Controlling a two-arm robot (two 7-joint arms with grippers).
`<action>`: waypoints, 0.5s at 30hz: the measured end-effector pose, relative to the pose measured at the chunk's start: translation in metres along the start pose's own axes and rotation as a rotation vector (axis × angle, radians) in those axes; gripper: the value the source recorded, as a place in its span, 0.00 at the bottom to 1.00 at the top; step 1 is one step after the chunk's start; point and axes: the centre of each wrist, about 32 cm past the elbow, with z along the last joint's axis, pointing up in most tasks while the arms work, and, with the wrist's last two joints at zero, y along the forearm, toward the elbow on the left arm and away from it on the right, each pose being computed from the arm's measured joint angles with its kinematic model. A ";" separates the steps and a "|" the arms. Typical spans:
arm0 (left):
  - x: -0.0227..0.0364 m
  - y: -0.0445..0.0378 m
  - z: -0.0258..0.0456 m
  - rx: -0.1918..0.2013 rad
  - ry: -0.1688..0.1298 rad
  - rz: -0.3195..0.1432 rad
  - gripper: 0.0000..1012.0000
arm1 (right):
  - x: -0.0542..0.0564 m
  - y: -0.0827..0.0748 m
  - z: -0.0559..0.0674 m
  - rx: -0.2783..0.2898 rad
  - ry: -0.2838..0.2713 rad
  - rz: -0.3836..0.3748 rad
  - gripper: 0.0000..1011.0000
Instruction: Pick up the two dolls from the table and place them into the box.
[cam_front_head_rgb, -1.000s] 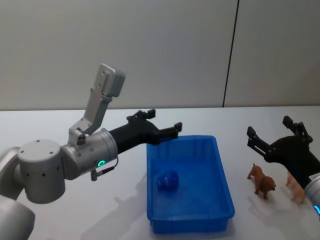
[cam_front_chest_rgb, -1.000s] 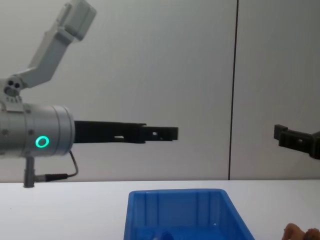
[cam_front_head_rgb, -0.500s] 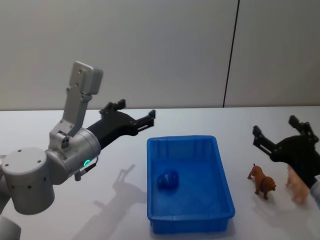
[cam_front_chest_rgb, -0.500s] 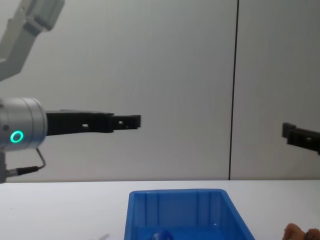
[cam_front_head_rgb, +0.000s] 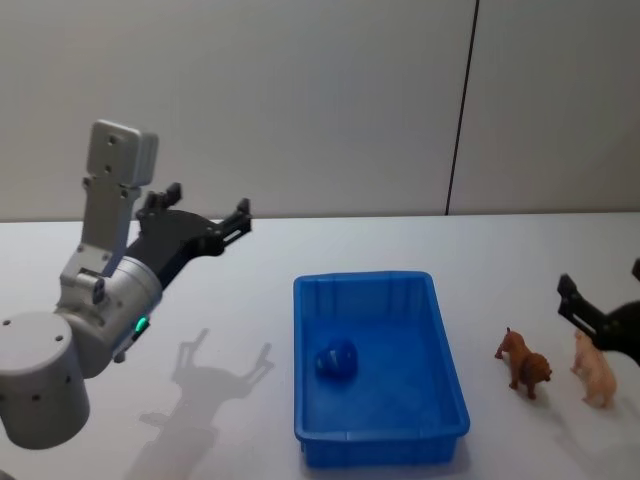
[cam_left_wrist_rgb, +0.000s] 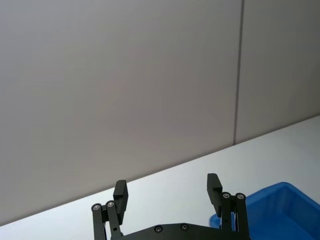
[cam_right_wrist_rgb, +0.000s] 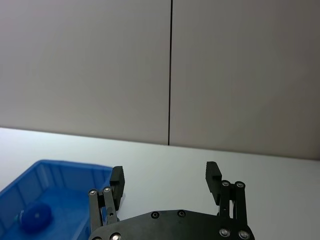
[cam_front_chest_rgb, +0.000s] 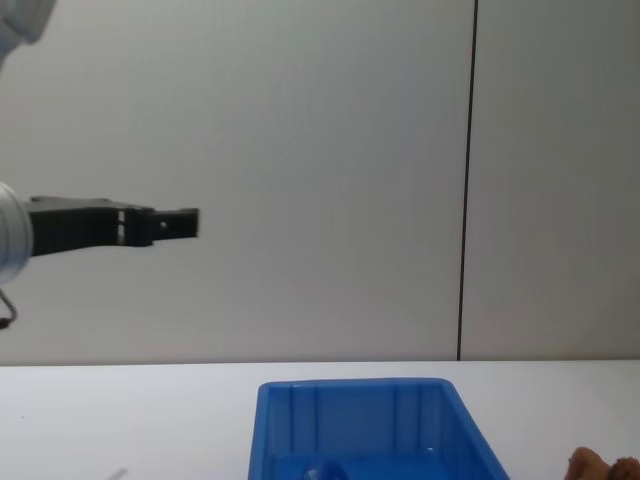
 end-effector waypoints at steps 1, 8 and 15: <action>0.0003 0.0010 -0.0002 -0.001 -0.003 0.011 0.99 | 0.000 -0.002 0.000 -0.006 0.001 0.000 0.99; 0.0018 0.0076 0.0007 -0.018 -0.021 0.094 0.99 | 0.003 -0.018 -0.001 -0.079 0.007 0.014 0.99; 0.0027 0.0118 0.0013 -0.029 -0.032 0.144 0.99 | 0.004 -0.031 -0.002 -0.190 -0.001 0.039 0.99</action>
